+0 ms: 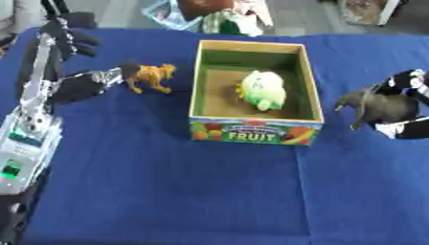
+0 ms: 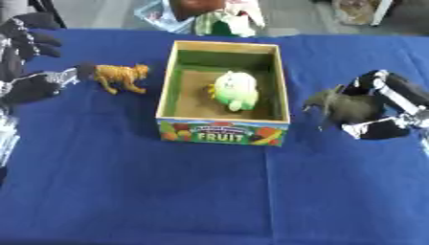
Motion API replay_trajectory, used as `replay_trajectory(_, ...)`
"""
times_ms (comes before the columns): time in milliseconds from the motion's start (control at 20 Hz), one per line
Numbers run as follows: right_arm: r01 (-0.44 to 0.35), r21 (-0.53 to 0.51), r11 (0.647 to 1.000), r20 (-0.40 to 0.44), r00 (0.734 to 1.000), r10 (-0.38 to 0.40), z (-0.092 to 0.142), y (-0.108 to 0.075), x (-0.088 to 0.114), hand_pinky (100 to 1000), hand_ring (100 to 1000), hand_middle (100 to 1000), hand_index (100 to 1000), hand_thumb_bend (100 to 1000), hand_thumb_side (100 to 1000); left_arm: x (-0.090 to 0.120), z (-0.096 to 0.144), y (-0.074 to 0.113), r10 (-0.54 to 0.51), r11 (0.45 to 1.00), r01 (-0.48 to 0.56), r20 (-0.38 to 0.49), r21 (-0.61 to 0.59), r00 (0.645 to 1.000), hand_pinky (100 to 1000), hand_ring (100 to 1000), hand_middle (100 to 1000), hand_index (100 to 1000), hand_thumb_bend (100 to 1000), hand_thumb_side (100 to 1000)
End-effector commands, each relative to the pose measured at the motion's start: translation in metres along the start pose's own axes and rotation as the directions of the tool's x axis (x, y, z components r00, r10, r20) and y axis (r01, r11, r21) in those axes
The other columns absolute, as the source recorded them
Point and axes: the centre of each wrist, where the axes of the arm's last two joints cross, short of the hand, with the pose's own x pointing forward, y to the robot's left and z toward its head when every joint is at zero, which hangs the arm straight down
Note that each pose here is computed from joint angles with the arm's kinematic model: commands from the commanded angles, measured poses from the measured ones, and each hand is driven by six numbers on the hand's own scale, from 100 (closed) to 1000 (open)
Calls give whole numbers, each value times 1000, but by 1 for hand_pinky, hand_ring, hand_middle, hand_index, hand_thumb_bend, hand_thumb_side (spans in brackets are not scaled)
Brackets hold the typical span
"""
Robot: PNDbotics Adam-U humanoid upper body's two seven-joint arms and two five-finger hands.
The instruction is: Pick up objects on the table and place them in the box.
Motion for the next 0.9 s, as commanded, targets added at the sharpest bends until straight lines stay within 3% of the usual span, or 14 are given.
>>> replay_trajectory(50, -54, -67, 996, 19, 998, 55, -1, -39, 5, 132, 255, 293, 414, 328, 100, 4, -3, 4, -11, 1000, 11, 19, -5, 1000, 610, 635, 674, 778, 854, 253)
replay_trajectory(450, -74, -114, 991, 56, 995, 81, -34, -65, 18, 134, 256, 293, 413, 330, 100, 6, -4, 0, -1, 1000, 1, 26, -30, 1000, 609, 636, 674, 778, 854, 252)
replay_trajectory(900, -73, -93, 993, 30, 997, 76, -79, -51, 16, 150, 268, 304, 423, 332, 100, 15, -10, -8, 33, 998, -29, 62, -60, 998, 610, 636, 674, 778, 854, 251)
